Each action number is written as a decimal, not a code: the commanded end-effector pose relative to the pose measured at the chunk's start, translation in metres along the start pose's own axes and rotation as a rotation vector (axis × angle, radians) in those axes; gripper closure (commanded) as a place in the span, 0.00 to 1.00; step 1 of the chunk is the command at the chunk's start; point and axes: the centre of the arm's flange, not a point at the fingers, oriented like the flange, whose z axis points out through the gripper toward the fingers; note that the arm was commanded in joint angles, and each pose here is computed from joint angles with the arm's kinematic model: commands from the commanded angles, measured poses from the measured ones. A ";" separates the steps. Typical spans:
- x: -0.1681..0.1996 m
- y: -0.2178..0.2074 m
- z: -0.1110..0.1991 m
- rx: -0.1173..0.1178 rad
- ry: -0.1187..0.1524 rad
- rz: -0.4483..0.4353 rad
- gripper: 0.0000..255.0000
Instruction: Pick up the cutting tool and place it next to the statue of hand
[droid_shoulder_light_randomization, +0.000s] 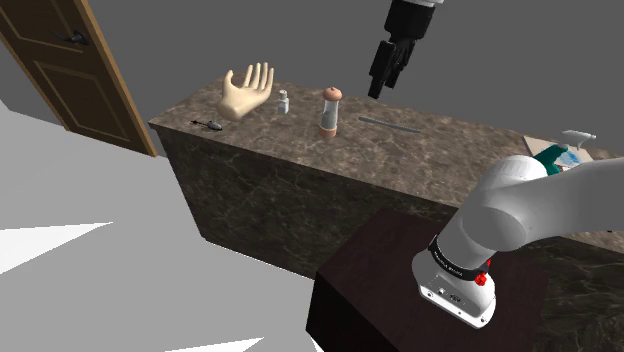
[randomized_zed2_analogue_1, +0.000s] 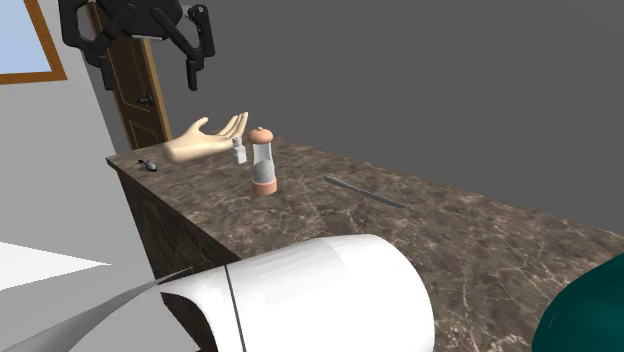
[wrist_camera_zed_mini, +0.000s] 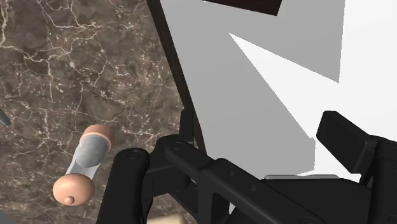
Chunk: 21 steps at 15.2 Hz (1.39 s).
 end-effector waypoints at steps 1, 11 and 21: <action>0.000 0.000 0.000 0.000 0.000 0.000 0.00; 0.002 0.117 0.060 -0.005 0.014 -0.070 0.00; 0.014 0.233 0.120 -0.009 0.027 -0.139 0.00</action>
